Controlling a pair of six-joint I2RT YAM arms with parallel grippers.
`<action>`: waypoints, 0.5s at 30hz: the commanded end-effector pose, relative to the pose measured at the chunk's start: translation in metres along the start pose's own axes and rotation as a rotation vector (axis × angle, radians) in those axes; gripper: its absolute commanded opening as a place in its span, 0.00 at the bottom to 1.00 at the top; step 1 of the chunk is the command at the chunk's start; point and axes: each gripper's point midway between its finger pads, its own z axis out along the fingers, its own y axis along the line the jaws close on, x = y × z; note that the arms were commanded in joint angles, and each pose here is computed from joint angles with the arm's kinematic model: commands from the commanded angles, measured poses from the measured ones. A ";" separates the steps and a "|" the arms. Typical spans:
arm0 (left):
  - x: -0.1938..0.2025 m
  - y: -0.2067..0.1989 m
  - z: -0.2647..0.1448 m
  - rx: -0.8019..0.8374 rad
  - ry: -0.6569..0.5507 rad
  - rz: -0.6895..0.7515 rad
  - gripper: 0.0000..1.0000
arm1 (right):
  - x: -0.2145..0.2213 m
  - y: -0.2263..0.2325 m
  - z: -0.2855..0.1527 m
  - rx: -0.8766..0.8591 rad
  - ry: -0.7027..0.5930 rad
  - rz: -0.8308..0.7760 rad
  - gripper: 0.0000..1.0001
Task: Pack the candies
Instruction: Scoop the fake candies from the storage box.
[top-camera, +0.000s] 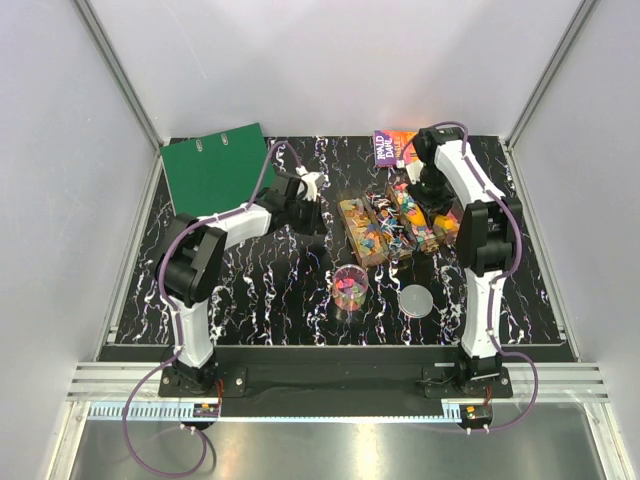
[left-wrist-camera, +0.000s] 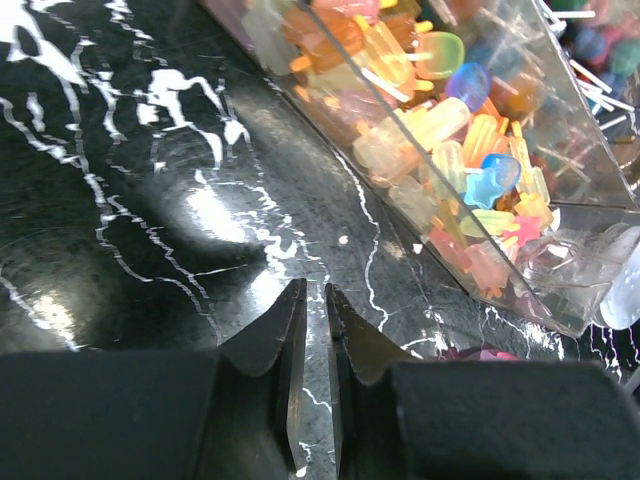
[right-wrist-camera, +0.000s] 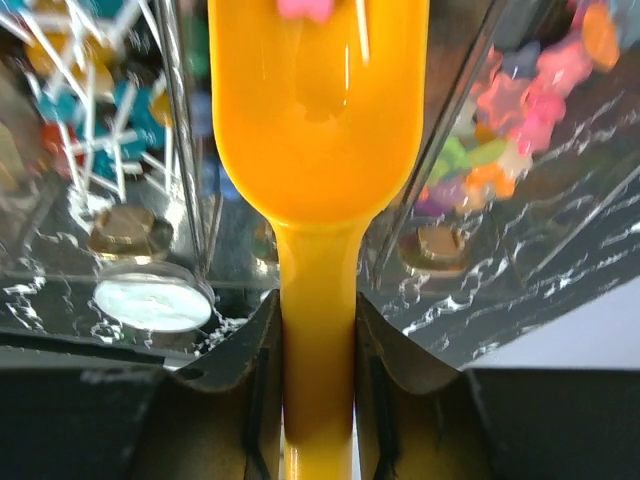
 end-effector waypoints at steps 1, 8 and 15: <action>-0.028 -0.004 -0.003 0.041 -0.071 0.004 0.17 | 0.026 0.022 -0.008 -0.103 0.168 -0.014 0.00; -0.026 0.003 -0.006 0.020 -0.052 -0.001 0.16 | 0.003 0.028 0.011 -0.160 0.152 -0.004 0.00; -0.018 0.004 -0.014 0.000 -0.039 0.005 0.16 | 0.001 0.033 0.033 -0.208 0.181 -0.016 0.00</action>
